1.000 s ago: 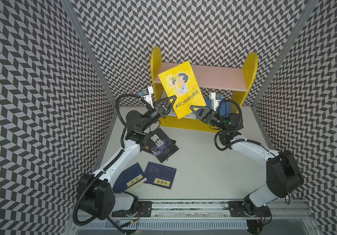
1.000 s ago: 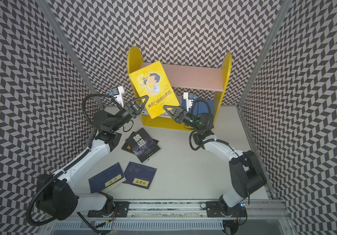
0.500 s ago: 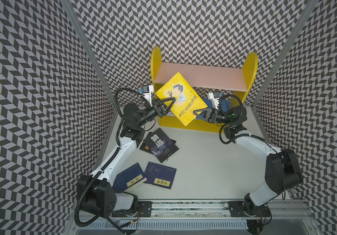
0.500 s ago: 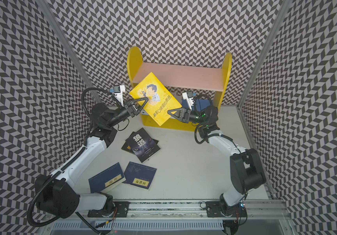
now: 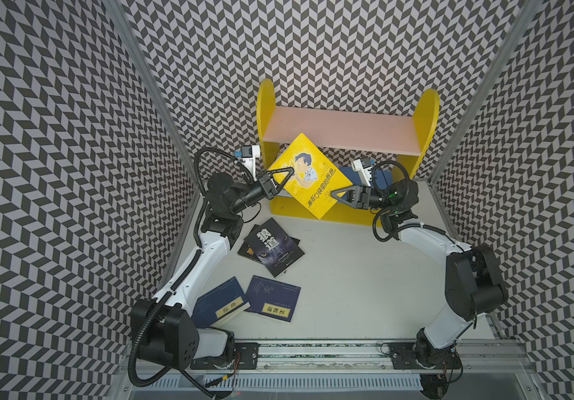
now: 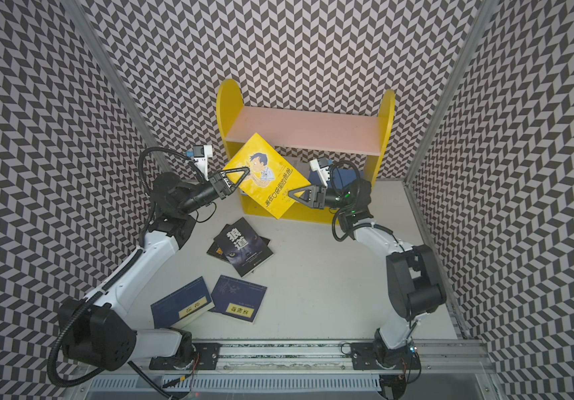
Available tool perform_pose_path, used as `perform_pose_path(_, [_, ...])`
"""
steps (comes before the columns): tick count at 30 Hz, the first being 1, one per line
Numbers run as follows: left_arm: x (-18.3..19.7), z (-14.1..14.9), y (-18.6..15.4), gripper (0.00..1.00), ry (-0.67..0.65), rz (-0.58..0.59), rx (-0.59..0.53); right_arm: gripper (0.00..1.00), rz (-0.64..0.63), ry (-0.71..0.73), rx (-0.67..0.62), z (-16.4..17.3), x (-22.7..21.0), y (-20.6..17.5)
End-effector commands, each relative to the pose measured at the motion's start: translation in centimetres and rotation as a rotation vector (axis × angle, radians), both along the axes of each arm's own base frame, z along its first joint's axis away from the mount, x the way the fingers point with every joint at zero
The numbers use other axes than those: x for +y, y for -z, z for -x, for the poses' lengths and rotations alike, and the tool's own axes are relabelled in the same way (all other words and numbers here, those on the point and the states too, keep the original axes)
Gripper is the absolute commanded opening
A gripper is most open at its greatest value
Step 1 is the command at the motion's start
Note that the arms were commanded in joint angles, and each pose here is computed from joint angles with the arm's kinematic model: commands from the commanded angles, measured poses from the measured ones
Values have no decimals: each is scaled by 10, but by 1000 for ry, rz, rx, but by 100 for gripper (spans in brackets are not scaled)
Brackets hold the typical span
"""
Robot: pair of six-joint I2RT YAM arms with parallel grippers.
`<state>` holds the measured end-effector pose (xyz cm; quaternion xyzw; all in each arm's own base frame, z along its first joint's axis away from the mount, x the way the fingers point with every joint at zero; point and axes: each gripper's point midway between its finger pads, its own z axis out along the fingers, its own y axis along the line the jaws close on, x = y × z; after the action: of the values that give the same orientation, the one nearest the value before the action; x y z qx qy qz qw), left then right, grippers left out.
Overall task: Stacking books/files
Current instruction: Pick up the book at the center of the table.
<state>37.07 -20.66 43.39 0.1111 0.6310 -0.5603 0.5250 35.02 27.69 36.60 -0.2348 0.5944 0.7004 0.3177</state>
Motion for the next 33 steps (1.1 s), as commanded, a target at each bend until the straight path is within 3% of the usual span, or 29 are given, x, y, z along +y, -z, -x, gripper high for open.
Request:
perform_pose_path(1, [14,0,-6,0,-76,91,-5,43,-140,49,-15,8,-7,-14])
perform_pose_path(8, [38,7,20,0,-157,284,109,57,-221,63,124,17,3,20])
perform_pose_path(20, [54,4,35,0,-225,378,167,62,-185,21,227,21,35,51])
perform_pose_path(30, [58,3,42,0,-238,402,167,36,-192,20,251,11,48,50])
perform_pose_path(33, [56,2,42,0,-231,399,160,22,-183,51,273,3,48,55])
